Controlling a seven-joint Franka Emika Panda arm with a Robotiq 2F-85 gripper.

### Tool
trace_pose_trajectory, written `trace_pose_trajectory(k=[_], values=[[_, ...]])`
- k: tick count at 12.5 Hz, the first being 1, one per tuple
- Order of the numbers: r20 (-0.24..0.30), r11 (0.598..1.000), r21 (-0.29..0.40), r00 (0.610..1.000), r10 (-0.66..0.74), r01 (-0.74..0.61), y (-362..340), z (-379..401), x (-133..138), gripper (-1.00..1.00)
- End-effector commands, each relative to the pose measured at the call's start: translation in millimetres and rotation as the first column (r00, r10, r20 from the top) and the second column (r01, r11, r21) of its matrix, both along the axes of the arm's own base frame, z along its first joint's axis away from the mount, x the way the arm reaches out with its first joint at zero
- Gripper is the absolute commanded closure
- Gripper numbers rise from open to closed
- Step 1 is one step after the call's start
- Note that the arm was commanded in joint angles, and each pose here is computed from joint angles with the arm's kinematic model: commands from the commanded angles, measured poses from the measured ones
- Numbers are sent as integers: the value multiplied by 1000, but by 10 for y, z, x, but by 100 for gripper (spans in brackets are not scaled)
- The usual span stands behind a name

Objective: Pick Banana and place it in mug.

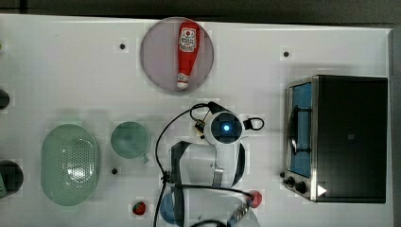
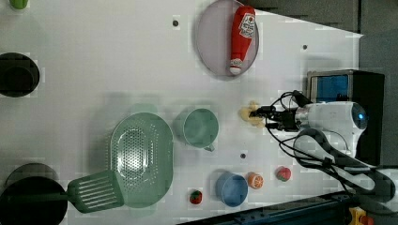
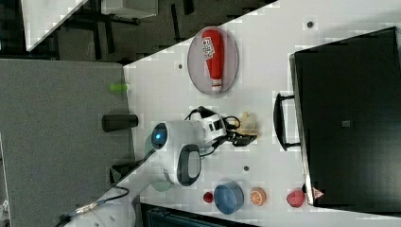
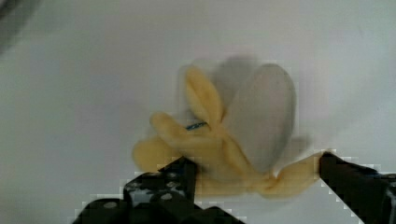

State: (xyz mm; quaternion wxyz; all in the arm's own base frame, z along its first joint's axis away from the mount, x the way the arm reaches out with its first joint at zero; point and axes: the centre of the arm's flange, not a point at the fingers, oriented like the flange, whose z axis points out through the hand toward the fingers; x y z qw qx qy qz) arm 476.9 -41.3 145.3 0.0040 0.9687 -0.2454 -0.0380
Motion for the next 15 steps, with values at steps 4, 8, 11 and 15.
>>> trace_pose_trajectory(k=[4, 8, 11, 15], values=[[48, 998, 18, 997, 65, -66, 156, 117, -7, 42], [137, 998, -3, 988, 68, -68, 130, 965, 186, 42], [68, 998, 1, 995, 69, -69, 115, 1768, 234, 42], [45, 997, -4, 996, 82, -82, 179, 2836, 174, 42]])
